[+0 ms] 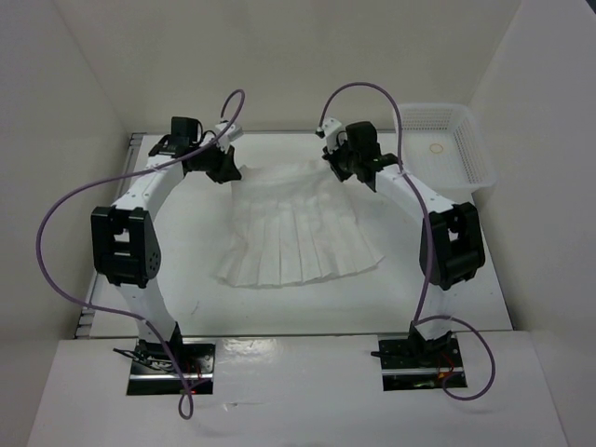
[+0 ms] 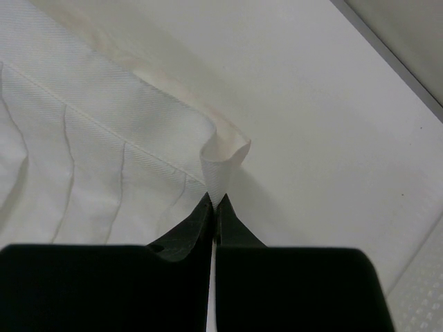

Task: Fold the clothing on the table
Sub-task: Flatten the skirt out

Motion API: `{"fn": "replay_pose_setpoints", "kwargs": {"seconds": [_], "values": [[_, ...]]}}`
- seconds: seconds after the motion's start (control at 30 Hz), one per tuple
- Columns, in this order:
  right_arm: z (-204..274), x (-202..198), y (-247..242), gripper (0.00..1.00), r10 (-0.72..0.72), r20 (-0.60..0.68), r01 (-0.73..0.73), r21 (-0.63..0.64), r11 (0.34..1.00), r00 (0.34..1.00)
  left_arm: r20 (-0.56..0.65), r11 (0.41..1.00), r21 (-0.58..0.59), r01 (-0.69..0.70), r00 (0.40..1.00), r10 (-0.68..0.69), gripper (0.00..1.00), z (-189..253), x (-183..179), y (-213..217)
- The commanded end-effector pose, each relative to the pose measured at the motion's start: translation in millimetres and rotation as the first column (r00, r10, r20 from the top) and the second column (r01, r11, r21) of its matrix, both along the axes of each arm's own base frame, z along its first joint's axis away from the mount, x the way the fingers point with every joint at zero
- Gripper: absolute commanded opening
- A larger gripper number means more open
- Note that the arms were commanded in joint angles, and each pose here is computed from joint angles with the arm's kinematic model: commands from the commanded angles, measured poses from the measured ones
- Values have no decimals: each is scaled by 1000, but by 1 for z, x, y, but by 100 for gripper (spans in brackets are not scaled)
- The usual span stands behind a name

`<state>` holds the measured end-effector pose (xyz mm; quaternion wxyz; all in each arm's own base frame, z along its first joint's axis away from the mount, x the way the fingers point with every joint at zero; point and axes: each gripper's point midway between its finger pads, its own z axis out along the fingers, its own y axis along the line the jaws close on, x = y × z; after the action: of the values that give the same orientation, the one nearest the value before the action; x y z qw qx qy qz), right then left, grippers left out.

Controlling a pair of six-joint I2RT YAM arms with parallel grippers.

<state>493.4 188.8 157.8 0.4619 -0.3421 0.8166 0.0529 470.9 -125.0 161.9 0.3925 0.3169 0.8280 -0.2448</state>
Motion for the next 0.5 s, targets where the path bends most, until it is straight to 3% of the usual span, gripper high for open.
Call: {"fn": "replay_pose_setpoints", "kwargs": {"seconds": [0.0,0.2,0.47], "values": [[37,-15,-30,0,-4,69,9,-67,998,998,56,996,73,47,997,-51,0,17,-26,22],[42,-64,-29,0,128,39,-124,-94,988,991,74,980,148,136,986,-148,1,27,-74,27],[38,-144,-27,1,350,-35,-351,-174,920,936,36,938,246,246,964,-262,7,9,-138,35]]}}
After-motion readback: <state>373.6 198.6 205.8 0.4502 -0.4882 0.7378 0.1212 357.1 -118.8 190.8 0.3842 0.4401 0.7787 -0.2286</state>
